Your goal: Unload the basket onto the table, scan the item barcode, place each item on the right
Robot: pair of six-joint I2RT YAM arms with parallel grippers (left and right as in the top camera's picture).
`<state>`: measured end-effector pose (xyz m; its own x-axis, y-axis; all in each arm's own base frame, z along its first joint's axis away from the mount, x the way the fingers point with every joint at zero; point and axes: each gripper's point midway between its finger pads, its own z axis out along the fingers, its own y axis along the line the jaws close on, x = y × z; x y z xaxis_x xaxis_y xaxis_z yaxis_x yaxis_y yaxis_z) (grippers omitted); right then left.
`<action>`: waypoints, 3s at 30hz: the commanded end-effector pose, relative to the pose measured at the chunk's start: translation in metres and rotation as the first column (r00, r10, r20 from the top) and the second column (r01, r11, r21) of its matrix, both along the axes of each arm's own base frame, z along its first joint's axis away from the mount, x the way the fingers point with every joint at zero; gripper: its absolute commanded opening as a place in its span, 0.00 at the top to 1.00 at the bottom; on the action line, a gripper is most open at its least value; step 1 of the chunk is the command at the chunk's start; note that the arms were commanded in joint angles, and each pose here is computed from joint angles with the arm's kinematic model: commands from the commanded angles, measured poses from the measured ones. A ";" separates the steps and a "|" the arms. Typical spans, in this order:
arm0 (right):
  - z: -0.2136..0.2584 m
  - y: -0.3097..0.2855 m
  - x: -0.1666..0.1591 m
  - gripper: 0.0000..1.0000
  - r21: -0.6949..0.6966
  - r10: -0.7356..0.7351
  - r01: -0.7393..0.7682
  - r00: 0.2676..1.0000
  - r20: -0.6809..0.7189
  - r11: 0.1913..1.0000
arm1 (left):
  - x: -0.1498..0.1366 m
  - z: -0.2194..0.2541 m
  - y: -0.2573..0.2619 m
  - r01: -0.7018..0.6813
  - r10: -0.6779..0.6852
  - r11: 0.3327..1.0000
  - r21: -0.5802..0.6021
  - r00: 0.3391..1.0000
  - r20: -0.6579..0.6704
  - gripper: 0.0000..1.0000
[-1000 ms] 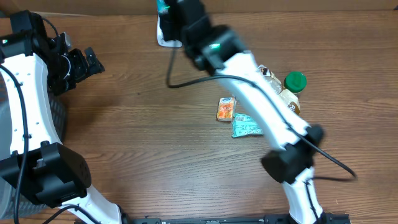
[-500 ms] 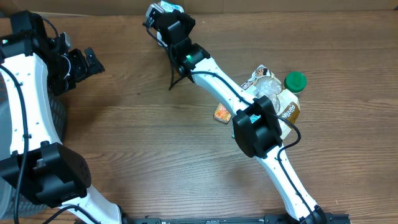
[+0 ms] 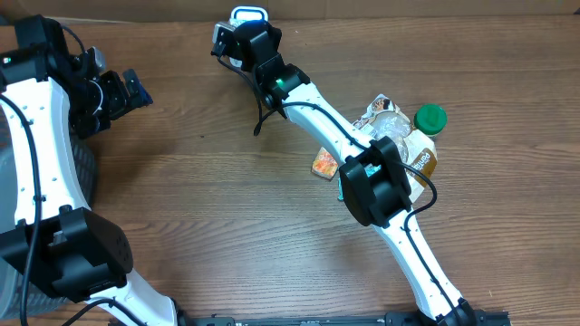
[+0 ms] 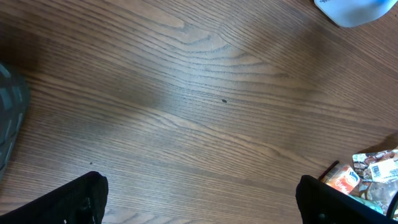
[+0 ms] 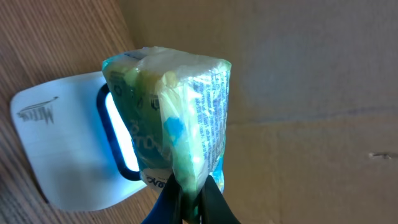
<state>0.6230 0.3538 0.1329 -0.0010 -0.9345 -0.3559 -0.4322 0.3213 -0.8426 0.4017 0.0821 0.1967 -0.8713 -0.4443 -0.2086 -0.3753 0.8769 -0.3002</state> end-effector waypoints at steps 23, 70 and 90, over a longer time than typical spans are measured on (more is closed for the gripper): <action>0.193 -0.028 -0.117 0.96 0.691 -0.031 0.328 0.914 -0.405 0.644 | 0.002 0.009 -0.002 -0.001 0.000 1.000 0.001 1.000 0.024 0.00; 0.217 -0.233 -0.336 0.00 0.419 -0.140 0.852 0.478 -0.867 0.314 | 0.002 0.009 -0.001 -0.002 0.002 1.000 0.001 1.000 0.024 0.00; 0.281 -0.313 -0.394 0.00 0.627 -0.369 0.750 0.655 -0.659 0.210 | 0.002 0.008 -0.002 -0.002 0.002 1.000 0.001 1.000 0.024 0.00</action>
<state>0.2189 0.0651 0.4009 -0.7437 0.0973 -0.6614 -0.0478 0.9791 0.1978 0.4017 0.0821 0.1967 -0.8713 -0.4443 -0.2086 -0.3753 0.8769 -0.3002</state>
